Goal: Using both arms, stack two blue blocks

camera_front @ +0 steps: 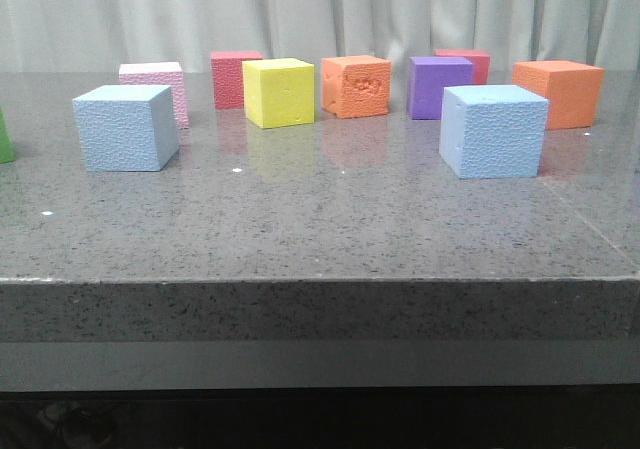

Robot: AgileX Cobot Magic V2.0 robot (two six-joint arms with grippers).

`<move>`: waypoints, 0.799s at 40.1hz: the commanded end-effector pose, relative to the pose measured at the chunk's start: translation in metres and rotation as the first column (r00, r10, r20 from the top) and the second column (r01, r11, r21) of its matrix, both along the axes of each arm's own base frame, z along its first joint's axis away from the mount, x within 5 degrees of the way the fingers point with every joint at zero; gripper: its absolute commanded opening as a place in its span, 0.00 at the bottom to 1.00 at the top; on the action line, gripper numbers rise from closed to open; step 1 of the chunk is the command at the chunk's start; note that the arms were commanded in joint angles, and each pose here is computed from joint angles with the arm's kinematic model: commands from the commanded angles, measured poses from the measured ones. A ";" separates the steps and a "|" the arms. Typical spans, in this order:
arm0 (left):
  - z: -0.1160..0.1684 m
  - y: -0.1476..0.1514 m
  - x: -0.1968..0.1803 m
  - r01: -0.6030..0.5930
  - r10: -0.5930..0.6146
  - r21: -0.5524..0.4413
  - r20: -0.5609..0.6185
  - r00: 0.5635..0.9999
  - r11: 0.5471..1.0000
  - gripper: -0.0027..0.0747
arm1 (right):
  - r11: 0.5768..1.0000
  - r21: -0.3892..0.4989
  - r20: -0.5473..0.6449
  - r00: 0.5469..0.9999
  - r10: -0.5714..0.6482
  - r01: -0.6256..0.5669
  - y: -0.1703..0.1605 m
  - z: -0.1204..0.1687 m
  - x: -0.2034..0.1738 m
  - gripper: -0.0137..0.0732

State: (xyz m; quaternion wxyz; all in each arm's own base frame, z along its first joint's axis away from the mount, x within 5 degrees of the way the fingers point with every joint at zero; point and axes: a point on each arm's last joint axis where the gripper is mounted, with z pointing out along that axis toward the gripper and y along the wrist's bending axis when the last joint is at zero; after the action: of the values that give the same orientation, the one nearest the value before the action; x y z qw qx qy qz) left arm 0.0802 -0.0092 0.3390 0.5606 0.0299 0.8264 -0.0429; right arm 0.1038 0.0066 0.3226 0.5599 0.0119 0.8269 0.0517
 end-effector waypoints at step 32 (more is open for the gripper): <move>0.014 -0.003 0.007 0.013 -0.010 -0.045 0.062 0.998 0.999 0.67 | 0.951 -0.038 -0.133 0.944 0.301 -0.308 0.043 0.035 0.042 0.89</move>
State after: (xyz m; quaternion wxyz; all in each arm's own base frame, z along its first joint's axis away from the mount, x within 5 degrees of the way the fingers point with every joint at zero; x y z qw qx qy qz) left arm 0.0847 -0.0108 0.3371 0.5502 0.0265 0.8329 -0.0530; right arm 0.1331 0.0402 0.3377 0.4668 -0.1107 0.8714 0.1023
